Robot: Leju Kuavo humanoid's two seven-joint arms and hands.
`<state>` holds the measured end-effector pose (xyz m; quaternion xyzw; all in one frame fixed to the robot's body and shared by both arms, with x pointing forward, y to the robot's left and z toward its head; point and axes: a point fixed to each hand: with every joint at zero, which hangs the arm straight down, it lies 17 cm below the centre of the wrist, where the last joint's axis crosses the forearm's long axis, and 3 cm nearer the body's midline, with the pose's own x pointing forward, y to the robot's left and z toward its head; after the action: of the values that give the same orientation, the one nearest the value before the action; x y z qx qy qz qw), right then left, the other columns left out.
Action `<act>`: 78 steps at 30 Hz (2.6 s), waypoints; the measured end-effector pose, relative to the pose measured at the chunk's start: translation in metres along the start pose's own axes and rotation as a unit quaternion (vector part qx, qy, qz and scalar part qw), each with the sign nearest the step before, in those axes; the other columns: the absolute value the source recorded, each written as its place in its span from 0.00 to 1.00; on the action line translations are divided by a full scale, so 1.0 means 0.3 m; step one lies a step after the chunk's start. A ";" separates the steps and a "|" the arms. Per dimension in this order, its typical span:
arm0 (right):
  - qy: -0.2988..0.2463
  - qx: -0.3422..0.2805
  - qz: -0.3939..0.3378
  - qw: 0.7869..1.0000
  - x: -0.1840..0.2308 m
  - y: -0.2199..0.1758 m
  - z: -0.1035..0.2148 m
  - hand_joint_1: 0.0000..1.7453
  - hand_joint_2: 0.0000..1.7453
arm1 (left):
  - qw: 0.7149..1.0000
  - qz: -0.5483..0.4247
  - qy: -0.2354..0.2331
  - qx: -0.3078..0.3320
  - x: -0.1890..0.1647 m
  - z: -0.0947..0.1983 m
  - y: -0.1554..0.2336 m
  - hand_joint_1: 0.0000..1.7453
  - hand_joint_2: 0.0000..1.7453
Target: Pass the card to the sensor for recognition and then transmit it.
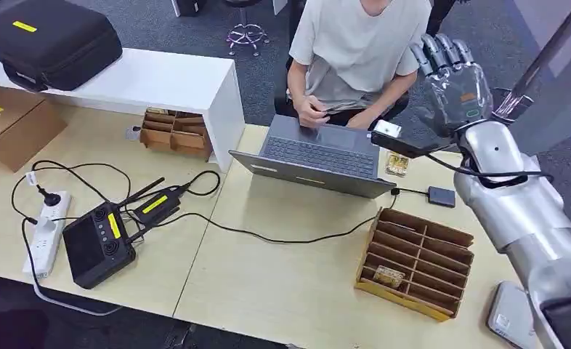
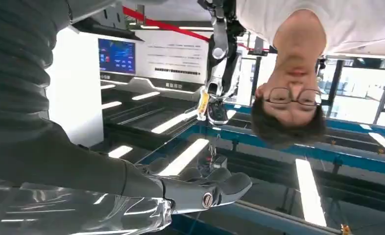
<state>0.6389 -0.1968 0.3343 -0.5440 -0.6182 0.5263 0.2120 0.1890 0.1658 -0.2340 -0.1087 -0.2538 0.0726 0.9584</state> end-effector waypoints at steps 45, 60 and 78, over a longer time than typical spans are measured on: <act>-0.031 -0.145 0.037 0.988 -0.318 -0.295 0.816 0.00 1.00 | 0.991 0.102 -0.008 0.087 -0.134 0.058 0.192 0.00 1.00; -0.076 -0.058 -0.039 0.995 -0.140 -0.270 1.014 0.00 1.00 | 0.985 0.139 -0.014 0.105 -0.147 0.068 0.220 0.00 1.00; -0.109 0.059 -0.101 0.987 -0.072 -0.145 0.999 0.00 1.00 | 0.985 0.140 -0.013 0.100 -0.148 0.068 0.213 0.00 1.00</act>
<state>0.3761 -0.3357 0.2727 -0.4044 -0.6574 0.5939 0.2270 0.1350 0.2225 -0.2534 -0.0455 -0.2401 0.2325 0.9414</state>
